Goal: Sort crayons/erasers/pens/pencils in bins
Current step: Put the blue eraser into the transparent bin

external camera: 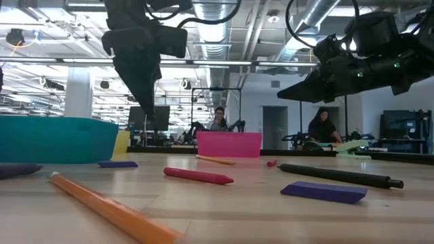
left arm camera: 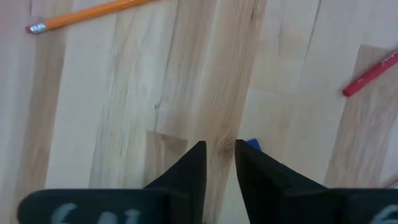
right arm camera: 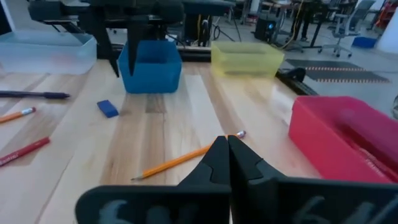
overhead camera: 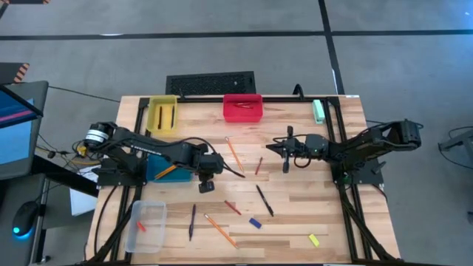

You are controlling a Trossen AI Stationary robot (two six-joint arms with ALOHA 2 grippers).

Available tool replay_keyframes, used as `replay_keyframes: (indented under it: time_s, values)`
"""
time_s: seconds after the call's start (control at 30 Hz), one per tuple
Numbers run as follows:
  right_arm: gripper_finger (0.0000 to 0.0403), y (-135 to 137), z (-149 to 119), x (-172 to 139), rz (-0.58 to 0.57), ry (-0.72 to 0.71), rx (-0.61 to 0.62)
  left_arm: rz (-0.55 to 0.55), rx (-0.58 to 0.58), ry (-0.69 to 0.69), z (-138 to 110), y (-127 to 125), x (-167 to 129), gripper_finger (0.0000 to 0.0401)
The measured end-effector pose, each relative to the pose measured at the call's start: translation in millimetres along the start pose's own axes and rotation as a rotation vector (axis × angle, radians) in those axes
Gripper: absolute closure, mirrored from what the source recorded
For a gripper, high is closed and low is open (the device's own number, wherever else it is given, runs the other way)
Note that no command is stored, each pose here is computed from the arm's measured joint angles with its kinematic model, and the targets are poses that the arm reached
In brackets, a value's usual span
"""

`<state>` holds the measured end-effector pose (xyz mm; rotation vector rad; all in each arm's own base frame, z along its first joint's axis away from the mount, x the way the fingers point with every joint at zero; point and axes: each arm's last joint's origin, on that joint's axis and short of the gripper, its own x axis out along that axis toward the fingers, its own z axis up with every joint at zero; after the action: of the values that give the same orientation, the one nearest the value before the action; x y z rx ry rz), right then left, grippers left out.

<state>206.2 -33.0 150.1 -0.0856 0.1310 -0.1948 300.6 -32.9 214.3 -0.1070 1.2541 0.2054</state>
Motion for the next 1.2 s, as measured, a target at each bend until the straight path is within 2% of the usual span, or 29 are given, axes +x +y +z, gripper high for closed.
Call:
replay_keyframes:
  time_s: [0.17, 0.37, 0.6, 0.9, 1.2]
  values:
    - [0.0401, -1, 1, 0, -0.004, -0.015, -0.005, -0.027, -0.089, 0.01, 0, -1, 0, 0.0289]
    - [0.04, -4, 5, 3, -0.018, -0.027, -0.027, -0.046, -0.208, 0.031, -2, -9, 2, 0.0233]
    - [0.0399, -2, 12, 7, -0.01, -0.046, -0.045, 0.01, -0.231, 0.088, -4, -14, 23, 0.0176]
    - [0.0399, 0, 12, 7, -0.004, -0.045, -0.056, -0.009, -0.19, 0.213, -4, -16, 62, 0.017]
    - [0.04, 0, 12, 7, -0.004, -0.048, -0.056, -0.014, -0.143, 0.25, -6, -16, 72, 0.017]
